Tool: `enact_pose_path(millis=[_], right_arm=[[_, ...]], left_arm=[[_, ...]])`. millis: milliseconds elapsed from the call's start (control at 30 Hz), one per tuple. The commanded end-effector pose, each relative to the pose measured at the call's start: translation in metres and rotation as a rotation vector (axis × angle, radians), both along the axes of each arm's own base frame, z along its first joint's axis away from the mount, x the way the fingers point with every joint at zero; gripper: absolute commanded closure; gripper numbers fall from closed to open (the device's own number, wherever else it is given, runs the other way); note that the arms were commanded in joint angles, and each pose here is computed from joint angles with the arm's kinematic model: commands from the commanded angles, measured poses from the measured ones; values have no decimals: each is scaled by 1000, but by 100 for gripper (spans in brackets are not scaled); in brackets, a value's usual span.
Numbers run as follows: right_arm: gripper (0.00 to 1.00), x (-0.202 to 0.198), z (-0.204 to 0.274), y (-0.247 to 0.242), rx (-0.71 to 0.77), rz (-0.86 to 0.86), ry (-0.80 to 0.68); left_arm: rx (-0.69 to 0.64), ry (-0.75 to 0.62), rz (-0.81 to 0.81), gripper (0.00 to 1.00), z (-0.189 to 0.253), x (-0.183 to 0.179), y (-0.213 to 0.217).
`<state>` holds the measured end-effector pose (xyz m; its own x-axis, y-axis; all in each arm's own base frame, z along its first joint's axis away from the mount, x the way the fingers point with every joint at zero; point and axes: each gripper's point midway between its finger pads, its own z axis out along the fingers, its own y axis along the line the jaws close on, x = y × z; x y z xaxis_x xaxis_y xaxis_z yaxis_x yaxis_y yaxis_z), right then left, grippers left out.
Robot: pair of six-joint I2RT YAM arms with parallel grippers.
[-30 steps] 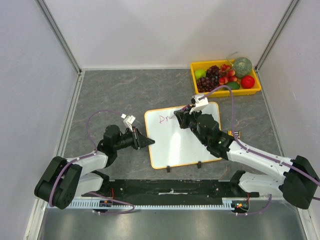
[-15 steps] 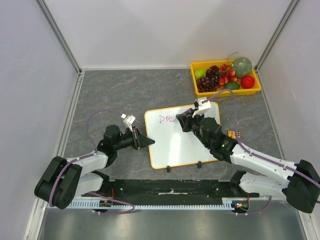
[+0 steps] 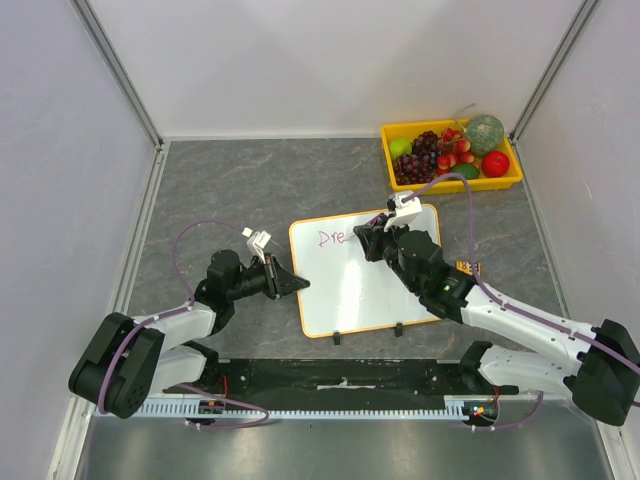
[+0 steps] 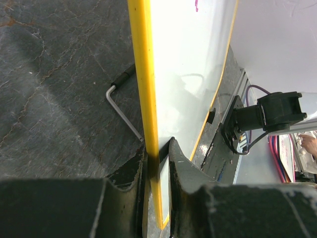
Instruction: Write a sentence on the whiteboard
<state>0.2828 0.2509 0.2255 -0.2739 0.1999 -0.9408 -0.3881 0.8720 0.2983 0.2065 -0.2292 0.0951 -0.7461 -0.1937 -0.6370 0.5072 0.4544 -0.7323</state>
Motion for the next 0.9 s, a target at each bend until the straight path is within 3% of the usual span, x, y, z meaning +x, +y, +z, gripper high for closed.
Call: enact_pose_path(millis=[0, 300, 867], right_arm=[[100, 2, 29, -6, 21, -18, -46], [100, 3, 50, -13, 32, -41, -79], [100, 16, 31, -13, 8, -83, -53]], left_arm=[[80, -17, 21, 98, -17, 4, 6], [83, -19, 21, 98, -17, 4, 7], [80, -21, 20, 98, -17, 5, 7]])
